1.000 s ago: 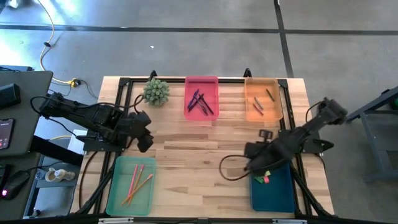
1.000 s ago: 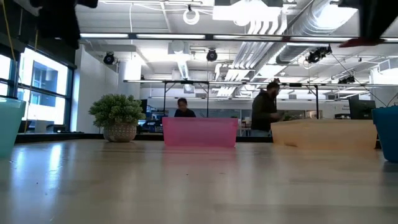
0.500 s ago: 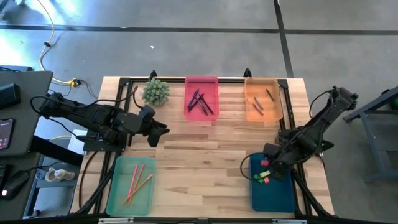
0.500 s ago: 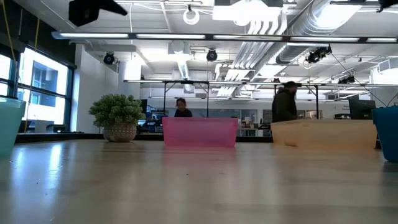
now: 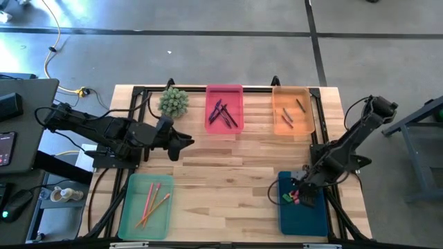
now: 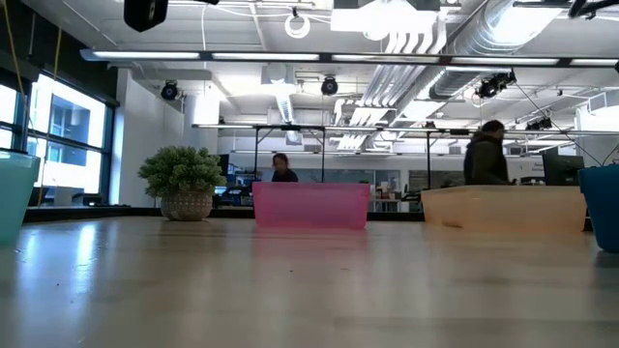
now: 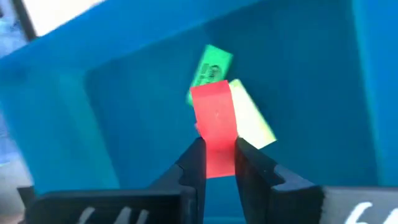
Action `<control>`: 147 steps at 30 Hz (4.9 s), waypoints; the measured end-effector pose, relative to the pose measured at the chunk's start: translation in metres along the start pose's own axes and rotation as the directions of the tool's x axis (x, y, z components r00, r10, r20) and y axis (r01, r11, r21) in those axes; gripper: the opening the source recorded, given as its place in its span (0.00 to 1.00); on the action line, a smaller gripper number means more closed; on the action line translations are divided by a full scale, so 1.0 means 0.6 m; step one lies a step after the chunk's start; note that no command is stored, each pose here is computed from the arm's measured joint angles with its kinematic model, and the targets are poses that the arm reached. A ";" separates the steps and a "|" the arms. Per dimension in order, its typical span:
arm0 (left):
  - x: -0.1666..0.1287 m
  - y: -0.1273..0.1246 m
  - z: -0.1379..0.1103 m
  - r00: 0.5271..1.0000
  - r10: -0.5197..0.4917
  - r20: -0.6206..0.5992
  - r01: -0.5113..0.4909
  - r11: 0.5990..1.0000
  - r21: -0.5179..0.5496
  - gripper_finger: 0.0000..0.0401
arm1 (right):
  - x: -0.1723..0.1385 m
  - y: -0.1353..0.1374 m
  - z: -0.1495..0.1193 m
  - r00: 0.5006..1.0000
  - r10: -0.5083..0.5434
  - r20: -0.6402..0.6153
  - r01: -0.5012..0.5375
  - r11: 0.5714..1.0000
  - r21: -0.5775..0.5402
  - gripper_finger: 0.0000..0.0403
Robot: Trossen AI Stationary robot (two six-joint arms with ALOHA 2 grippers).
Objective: Sort crayons/erasers/pens/pencils in bins
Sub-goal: Put the red eraser into the blue bin, then return to Home Position
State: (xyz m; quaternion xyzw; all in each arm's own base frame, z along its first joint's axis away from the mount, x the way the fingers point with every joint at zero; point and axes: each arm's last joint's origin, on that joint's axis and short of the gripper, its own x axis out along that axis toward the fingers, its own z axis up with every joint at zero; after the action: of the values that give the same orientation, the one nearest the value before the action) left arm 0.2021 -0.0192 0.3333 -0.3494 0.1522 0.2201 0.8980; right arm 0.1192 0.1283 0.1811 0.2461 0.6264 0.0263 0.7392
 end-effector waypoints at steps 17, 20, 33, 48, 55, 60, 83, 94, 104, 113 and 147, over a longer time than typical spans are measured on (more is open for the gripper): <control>0.004 -0.002 -0.003 0.999 -0.014 -0.030 0.014 1.000 0.002 0.32 | -0.010 -0.007 -0.002 1.000 0.027 0.015 -0.028 0.997 0.066 0.50; 0.002 -0.002 -0.004 0.998 -0.033 -0.050 0.034 0.999 0.002 0.32 | -0.026 -0.008 -0.003 0.995 0.064 0.077 -0.067 0.997 0.034 0.51; -0.051 0.019 0.030 0.994 -0.109 0.019 0.101 0.966 0.239 0.31 | -0.101 -0.023 0.026 0.778 0.105 0.619 -0.182 0.981 0.062 0.48; -0.093 0.089 -0.003 0.995 -0.092 0.027 0.069 0.882 0.466 0.04 | -0.167 -0.037 0.096 0.291 -0.119 0.949 -0.301 0.930 0.209 0.48; -0.084 0.128 -0.045 0.975 -0.211 0.064 0.154 0.861 0.485 0.02 | -0.187 -0.051 0.117 0.171 -0.205 0.964 -0.298 0.922 0.249 0.48; -0.070 0.151 -0.075 0.946 -0.306 0.104 0.218 0.842 0.493 0.01 | -0.193 -0.062 0.126 0.137 -0.252 0.958 -0.330 0.900 0.284 0.48; -0.025 0.218 -0.163 0.862 -0.479 0.167 0.380 0.828 0.413 0.00 | -0.250 -0.105 0.107 -0.017 -0.335 0.942 -0.349 0.885 0.309 0.48; -0.026 0.233 -0.150 0.840 -0.468 0.274 0.340 0.848 0.407 0.00 | -0.284 -0.122 0.071 -0.122 -0.351 0.928 -0.351 0.890 0.290 0.48; -0.032 0.252 -0.145 0.850 -0.460 0.259 0.338 0.851 0.402 0.00 | -0.284 -0.128 0.066 -0.124 -0.385 0.915 -0.329 0.886 0.328 0.48; -0.030 0.259 -0.142 0.863 -0.429 0.267 0.295 0.857 0.423 0.00 | -0.278 -0.130 0.066 -0.099 -0.394 0.914 -0.320 0.882 0.346 0.48; -0.009 0.278 -0.164 0.878 -0.391 0.277 0.258 0.873 0.415 0.00 | -0.294 -0.139 0.024 -0.098 -0.236 0.967 -0.136 0.966 0.222 0.48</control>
State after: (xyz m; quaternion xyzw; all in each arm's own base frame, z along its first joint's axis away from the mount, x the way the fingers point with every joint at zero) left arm 0.1019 0.0206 0.1723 -0.1520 -0.0346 0.0902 0.9837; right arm 0.0727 -0.0108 0.3107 0.2510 -0.1210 -0.2716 0.9212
